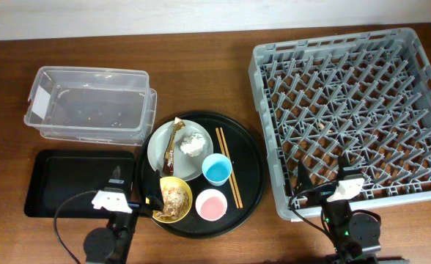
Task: Sort waste into correct bins and load items into the dishwasher rack
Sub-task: 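Reach the left gripper to the pink cup and grasp it, then lift the pink cup with the left gripper toward the right gripper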
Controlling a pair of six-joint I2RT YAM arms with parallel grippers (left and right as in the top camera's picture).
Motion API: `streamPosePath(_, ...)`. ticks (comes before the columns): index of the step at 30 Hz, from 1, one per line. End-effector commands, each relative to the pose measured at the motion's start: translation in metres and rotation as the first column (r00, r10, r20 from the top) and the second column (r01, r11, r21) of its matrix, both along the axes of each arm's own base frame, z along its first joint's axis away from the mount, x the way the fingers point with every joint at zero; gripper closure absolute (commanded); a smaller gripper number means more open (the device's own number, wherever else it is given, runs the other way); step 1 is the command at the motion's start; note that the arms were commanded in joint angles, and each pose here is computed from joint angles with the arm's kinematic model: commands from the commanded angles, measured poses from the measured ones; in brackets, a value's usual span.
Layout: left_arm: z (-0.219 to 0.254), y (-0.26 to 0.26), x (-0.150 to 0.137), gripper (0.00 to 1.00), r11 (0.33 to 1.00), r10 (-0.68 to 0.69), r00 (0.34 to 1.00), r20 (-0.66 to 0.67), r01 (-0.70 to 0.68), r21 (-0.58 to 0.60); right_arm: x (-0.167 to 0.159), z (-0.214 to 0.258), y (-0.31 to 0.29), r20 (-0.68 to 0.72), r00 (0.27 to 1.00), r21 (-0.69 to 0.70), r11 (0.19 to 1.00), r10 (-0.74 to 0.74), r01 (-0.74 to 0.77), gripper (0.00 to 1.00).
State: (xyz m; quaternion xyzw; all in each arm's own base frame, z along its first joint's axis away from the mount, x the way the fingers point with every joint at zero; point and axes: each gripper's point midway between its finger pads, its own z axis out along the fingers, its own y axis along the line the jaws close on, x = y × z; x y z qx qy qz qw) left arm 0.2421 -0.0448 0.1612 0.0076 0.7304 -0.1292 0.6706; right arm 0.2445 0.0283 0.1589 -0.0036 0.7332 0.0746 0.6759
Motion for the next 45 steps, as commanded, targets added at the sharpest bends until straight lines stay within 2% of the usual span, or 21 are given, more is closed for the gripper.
streamPosePath(1, 0.003, -0.023, -0.006, 0.01, 0.99, -0.137, 0.99, 0.018, 0.138, -0.02, 0.0, 0.01, 0.002, 0.05, 0.999, 0.024, 1.0, 0.01, -0.012, 0.01)
streamPosePath(2, 0.004, -0.024, -0.006, 0.01, 0.989, -0.144, 0.989, 0.017, 0.144, -0.029, -0.002, 0.009, 0.014, 0.037, 0.996, 0.074, 0.994, 0.077, -0.08, 0.01)
streamPosePath(5, 0.02, -0.049, -0.018, 0.01, 0.948, -0.298, 0.952, 0.07, 0.303, -0.094, -0.014, 0.007, 0.053, 0.013, 0.953, 0.207, 0.931, 0.304, -0.3, 0.01)
streamPosePath(7, 0.038, -0.07, -0.032, 0.01, 0.891, -0.426, 0.894, 0.135, 0.441, -0.11, -0.028, 0.008, 0.076, 0.006, 0.896, 0.294, 0.855, 0.444, -0.426, 0.02)
streamPosePath(10, 0.072, -0.073, -0.043, 0.01, 0.859, -0.453, 0.862, 0.226, 0.49, -0.148, -0.042, 0.033, 0.089, 0.037, 0.847, 0.326, 0.795, 0.53, -0.512, 0.02)
streamPosePath(12, 0.102, -0.075, -0.051, 0.01, 0.851, -0.47, 0.854, 0.225, 0.506, -0.144, -0.055, 0.071, 0.085, 0.024, 0.856, 0.319, 0.808, 0.516, -0.496, 0.02)
streamPosePath(15, 0.118, -0.075, -0.053, 0.0, 0.86, -0.473, 0.871, 0.132, 0.489, -0.149, -0.065, 0.095, 0.08, -0.046, 0.869, 0.287, 0.84, 0.492, -0.46, 0.02)
streamPosePath(19, 0.129, -0.075, -0.048, 0.01, 0.874, -0.473, 0.872, -0.126, 0.447, -0.192, -0.068, 0.116, 0.059, -0.264, 0.889, 0.234, 0.919, 0.373, -0.316, 0.02)
streamPosePath(22, 0.129, -0.077, -0.035, 0.01, 0.882, -0.466, 0.81, -0.357, 0.394, -0.258, -0.065, 0.137, 0.042, -0.405, 0.873, 0.205, 0.958, 0.271, -0.202, 0.02)
streamPosePath(24, 0.134, -0.081, -0.025, 0.01, 0.876, -0.477, 0.78, -0.404, 0.387, -0.287, -0.063, 0.151, 0.045, -0.425, 0.86, 0.215, 0.954, 0.283, -0.208, 0.01)
streamPosePath(26, 0.13, -0.091, -0.023, 0.01, 0.843, -0.534, 0.717, -0.448, 0.415, -0.342, -0.067, 0.16, 0.052, -0.455, 0.829, 0.242, 0.941, 0.326, -0.237, 0.01)
streamPosePath(29, 0.111, -0.117, -0.023, 0.01, 0.777, -0.63, 0.587, -0.508, 0.474, -0.414, -0.066, 0.161, 0.053, -0.471, 0.817, 0.249, 0.939, 0.332, -0.238, 0.01)
streamPosePath(31, 0.087, -0.125, -0.026, 0.01, 0.803, -0.592, 0.538, -0.6, 0.458, -0.382, -0.067, 0.159, 0.053, -0.478, 0.813, 0.25, 0.939, 0.332, -0.236, 0.01)
streamPosePath(32, 0.067, -0.131, -0.03, 0.02, 0.832, -0.538, 0.506, -0.674, 0.45, -0.325, -0.068, 0.158, 0.053, -0.484, 0.81, 0.251, 0.939, 0.331, -0.234, 0.01)
streamPosePath(34, 0.027, -0.148, -0.038, 0.19, 0.884, -0.391, 0.462, -0.796, 0.431, -0.183, -0.069, 0.156, 0.053, -0.491, 0.806, 0.252, 0.94, 0.33, -0.232, 0.02)
streamPosePath(37, -0.006, -0.173, -0.047, 0.41, 0.898, -0.275, 0.439, -0.856, 0.434, -0.066, -0.07, 0.154, 0.053, -0.498, 0.802, 0.253, 0.94, 0.33, -0.229, 0.01)
streamPosePath(38, -0.021, -0.184, -0.054, 0.42, 0.897, -0.227, 0.424, -0.877, 0.441, -0.019, -0.07, 0.154, 0.053, -0.5, 0.801, 0.254, 0.94, 0.33, -0.229, 0.01)
streamPosePath(40, -0.045, -0.186, -0.057, 0.42, 0.902, -0.107, 0.439, -0.892, 0.42, 0.099, -0.071, 0.153, 0.053, -0.503, 0.799, 0.255, 0.94, 0.33, -0.227, 0.01)
streamPosePath(43, -0.069, -0.184, -0.054, 0.43, 0.899, 0.0, 0.438, -0.899, 0.394, 0.191, -0.072, 0.152, 0.053, -0.508, 0.796, 0.257, 0.94, 0.329, -0.224, 0.01)
streamPosePath(44, -0.081, -0.184, -0.052, 0.47, 0.894, 0.029, 0.422, -0.906, 0.395, 0.212, -0.073, 0.151, 0.053, -0.514, 0.792, 0.258, 0.94, 0.328, -0.222, 0.01)
streamPosePath(45, -0.091, -0.188, -0.055, 0.55, 0.891, 0.029, 0.39, -0.92, 0.408, 0.201, -0.074, 0.149, 0.053, -0.52, 0.789, 0.259, 0.94, 0.328, -0.221, 0.01)
